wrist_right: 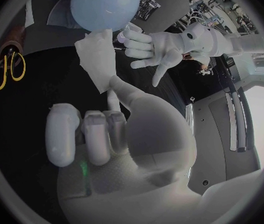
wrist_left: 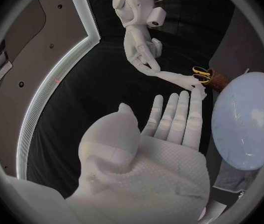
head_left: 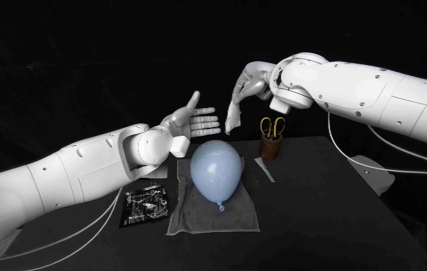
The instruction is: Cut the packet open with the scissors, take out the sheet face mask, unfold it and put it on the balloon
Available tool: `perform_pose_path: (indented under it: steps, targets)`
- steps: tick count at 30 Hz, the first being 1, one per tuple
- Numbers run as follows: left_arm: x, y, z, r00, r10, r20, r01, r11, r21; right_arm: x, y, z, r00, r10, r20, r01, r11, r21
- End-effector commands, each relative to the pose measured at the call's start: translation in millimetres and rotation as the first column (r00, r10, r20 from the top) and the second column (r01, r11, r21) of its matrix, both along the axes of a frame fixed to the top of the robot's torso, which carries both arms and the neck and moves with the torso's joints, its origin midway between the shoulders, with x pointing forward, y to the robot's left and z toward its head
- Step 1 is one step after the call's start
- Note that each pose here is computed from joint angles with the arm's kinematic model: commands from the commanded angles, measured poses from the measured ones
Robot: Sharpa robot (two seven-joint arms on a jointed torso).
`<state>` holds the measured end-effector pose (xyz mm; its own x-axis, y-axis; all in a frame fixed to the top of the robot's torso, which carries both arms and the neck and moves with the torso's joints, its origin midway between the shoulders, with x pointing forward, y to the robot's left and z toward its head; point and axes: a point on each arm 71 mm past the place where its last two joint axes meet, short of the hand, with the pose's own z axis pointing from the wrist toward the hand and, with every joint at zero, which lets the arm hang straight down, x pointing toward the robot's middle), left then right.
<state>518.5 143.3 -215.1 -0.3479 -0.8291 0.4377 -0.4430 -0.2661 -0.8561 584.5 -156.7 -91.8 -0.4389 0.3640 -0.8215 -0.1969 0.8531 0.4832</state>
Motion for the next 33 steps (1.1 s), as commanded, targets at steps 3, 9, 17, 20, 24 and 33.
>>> perform_pose_path:
  steps: [3,9,17,20,24,33]
  targets:
    - [-5.4,-20.0,4.4,0.989,-0.145,0.007,0.145,0.989,-0.011,-0.5,8.2,1.4,0.992,0.085,0.092,-0.065,0.977,-0.203]
    - [-4.4,-27.9,4.1,0.984,-0.176,-0.017,0.176,0.984,0.013,-6.8,20.3,1.9,0.973,0.178,0.146,-0.118,0.931,-0.345]
    - [0.4,-27.6,2.5,0.987,-0.159,-0.034,0.161,0.986,0.053,-17.8,36.8,6.1,0.932,0.284,0.225,-0.136,0.85,-0.51]
    - [0.8,-27.4,1.8,0.986,-0.16,-0.041,0.162,0.985,0.063,-19.9,39.8,9.4,0.912,0.304,0.275,-0.108,0.826,-0.554]
    - [0.5,-28.6,0.8,0.983,-0.176,-0.053,0.18,0.981,0.067,-24.1,44.1,12.9,0.887,0.329,0.323,-0.087,0.808,-0.583]
    - [0.8,-31.2,-0.6,0.979,-0.194,-0.07,0.198,0.978,0.061,-40.8,61.5,18.5,0.829,0.401,0.391,-0.099,0.792,-0.603]
